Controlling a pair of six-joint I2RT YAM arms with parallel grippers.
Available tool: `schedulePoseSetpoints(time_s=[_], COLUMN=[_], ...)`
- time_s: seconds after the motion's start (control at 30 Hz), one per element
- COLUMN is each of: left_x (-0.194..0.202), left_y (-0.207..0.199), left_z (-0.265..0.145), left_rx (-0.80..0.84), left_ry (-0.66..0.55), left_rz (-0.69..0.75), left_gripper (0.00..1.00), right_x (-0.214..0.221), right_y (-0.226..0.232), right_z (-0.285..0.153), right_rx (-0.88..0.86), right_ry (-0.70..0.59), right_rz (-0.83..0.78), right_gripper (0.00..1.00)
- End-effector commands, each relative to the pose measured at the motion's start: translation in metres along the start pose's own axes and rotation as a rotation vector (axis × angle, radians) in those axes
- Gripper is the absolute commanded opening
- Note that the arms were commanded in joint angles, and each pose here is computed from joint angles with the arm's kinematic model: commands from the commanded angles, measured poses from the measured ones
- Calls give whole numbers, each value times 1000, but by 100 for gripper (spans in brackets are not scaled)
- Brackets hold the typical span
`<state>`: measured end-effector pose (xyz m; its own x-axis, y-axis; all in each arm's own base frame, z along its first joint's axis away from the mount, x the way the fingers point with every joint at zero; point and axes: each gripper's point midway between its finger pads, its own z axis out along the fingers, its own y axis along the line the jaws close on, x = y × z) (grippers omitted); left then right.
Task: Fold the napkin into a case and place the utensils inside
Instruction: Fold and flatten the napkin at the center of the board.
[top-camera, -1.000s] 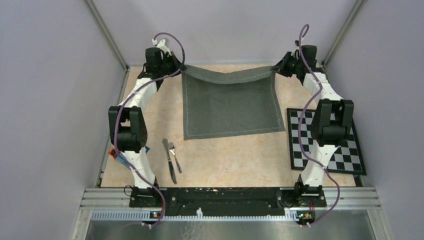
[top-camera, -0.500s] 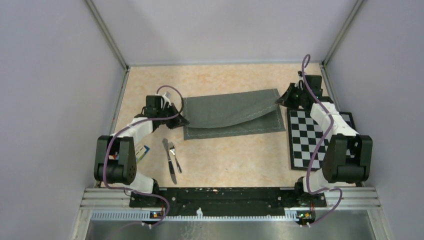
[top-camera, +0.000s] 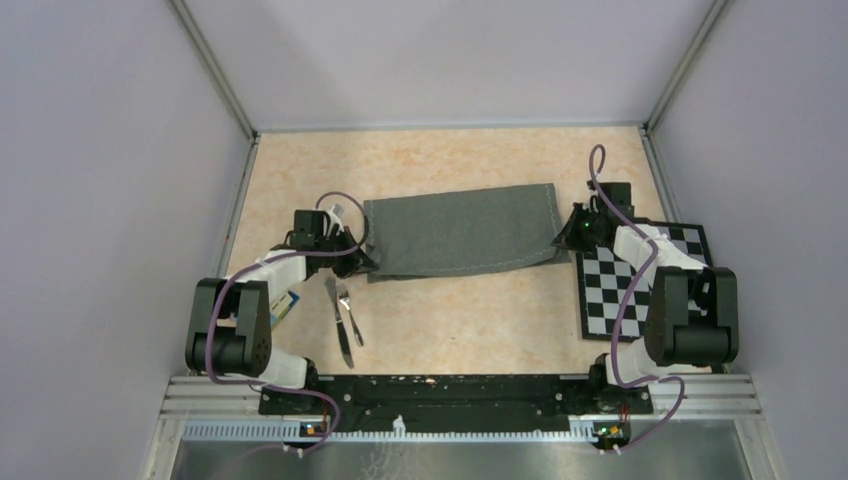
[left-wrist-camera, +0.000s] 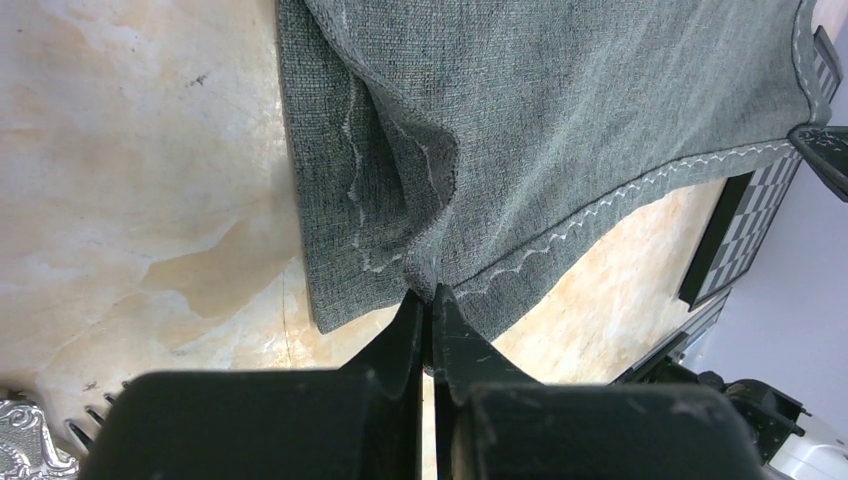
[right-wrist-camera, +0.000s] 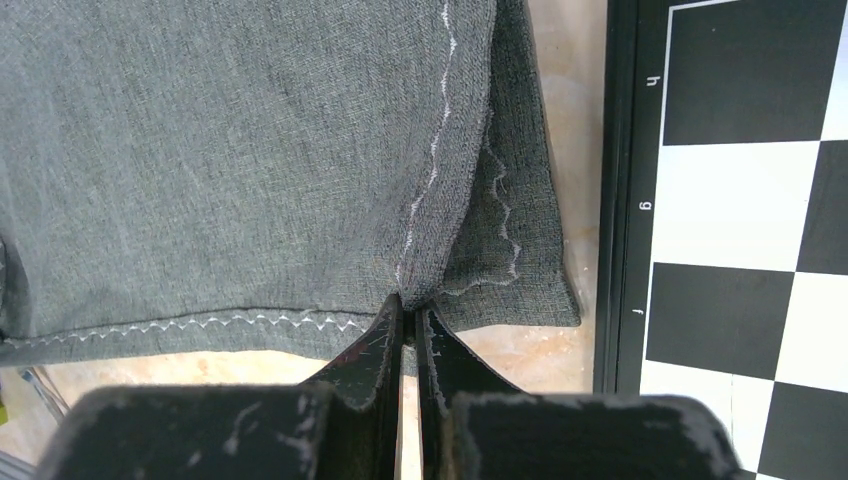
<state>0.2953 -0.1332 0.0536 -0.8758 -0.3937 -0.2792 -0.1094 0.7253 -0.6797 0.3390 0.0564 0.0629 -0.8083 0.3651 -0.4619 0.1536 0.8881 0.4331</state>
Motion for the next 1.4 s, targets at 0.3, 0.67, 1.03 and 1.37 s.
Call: schedulePoseSetpoints(time_s=[0.3, 0.67, 1.03, 1.37], left_x=[-54, -269, -204, -76], left_y=[-39, -154, -116, -40], left_z=[-13, -24, -6, 1], left_rx=[68, 220, 245, 149], left_ry=[-162, -440, -299, -138], left_rz=[93, 280, 192, 48], left_gripper=[0, 0, 0, 0], right_x=[-74, -260, -191, -93], right_y=[42, 130, 107, 51], right_z=[-16, 4, 9, 12], right_rx=[-117, -317, -315, -172], right_ry=[-176, -331, -242, -148], right_rz=[-32, -42, -7, -28], right_gripper=[0, 0, 0, 0])
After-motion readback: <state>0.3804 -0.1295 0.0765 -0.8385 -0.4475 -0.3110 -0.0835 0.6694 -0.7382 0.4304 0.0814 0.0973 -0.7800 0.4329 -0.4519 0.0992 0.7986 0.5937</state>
